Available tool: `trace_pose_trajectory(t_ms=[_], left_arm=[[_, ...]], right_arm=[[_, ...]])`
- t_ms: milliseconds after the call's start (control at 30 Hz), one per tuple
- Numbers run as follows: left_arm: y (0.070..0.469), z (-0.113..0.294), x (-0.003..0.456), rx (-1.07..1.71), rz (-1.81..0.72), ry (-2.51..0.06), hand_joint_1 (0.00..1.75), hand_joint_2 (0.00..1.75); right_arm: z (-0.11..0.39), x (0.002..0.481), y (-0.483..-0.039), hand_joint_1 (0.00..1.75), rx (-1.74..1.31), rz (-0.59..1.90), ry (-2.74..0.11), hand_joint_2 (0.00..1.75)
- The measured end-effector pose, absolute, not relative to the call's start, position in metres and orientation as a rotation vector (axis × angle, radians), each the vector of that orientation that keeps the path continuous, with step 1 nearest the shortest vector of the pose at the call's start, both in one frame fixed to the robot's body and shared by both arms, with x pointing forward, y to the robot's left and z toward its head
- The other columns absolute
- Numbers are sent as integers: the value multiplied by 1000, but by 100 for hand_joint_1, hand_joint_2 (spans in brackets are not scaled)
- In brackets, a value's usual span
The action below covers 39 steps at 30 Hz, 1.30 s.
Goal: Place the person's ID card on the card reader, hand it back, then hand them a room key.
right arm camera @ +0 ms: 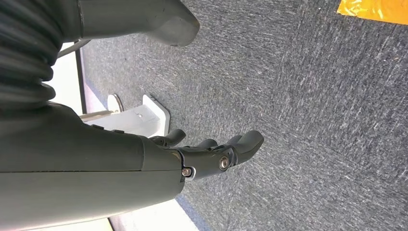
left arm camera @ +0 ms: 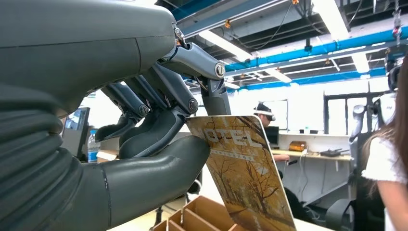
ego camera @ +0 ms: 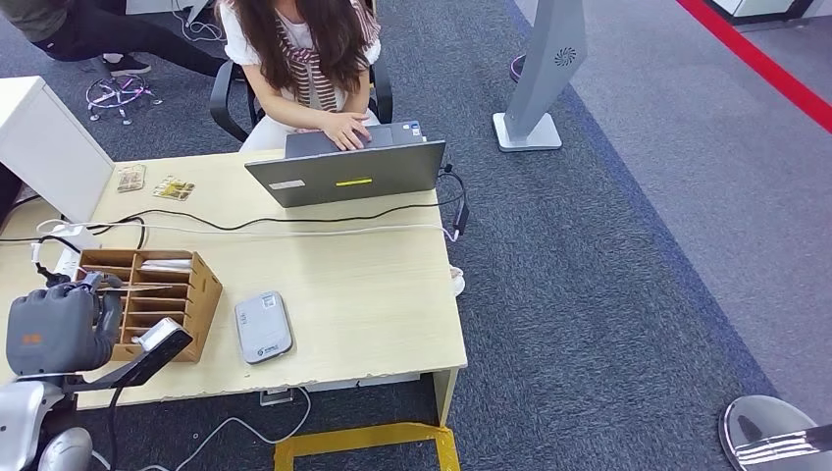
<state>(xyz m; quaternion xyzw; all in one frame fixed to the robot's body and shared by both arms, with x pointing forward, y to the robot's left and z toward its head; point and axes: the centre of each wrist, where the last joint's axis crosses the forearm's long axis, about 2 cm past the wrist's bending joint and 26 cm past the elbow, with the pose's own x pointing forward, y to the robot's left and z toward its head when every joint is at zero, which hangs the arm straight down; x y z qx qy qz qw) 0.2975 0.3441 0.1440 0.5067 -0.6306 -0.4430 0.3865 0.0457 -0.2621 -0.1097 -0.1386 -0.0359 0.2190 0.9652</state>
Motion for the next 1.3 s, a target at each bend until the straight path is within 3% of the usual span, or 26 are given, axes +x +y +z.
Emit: trace_pose_trajectory(t_ms=[333, 567, 767, 1200, 1233, 1300], left_arm=[[331, 172, 303, 1291, -1107, -1728, 175, 175], [325, 218, 391, 1541, -1009, -1801, 175, 175], [303, 249, 455, 1578, -1015, -1722, 175, 175], [275, 260, 480, 1507, -1072, -1625, 175, 175], [275, 259, 480, 1505, -1074, -1621, 147, 175], [275, 257, 480, 1502, -1076, -1612, 60, 175]], right_arm=[[-110, 46, -262, 0, -279, 451, -73, 175], [-109, 53, -261, 0, -274, 528, -106, 175], [-108, 57, -260, 0, -282, 570, -105, 175], [-108, 57, -260, 0, -285, 588, -96, 175], [-108, 57, -260, 0, -285, 589, -96, 175], [-108, 57, -260, 0, -285, 591, -97, 175]])
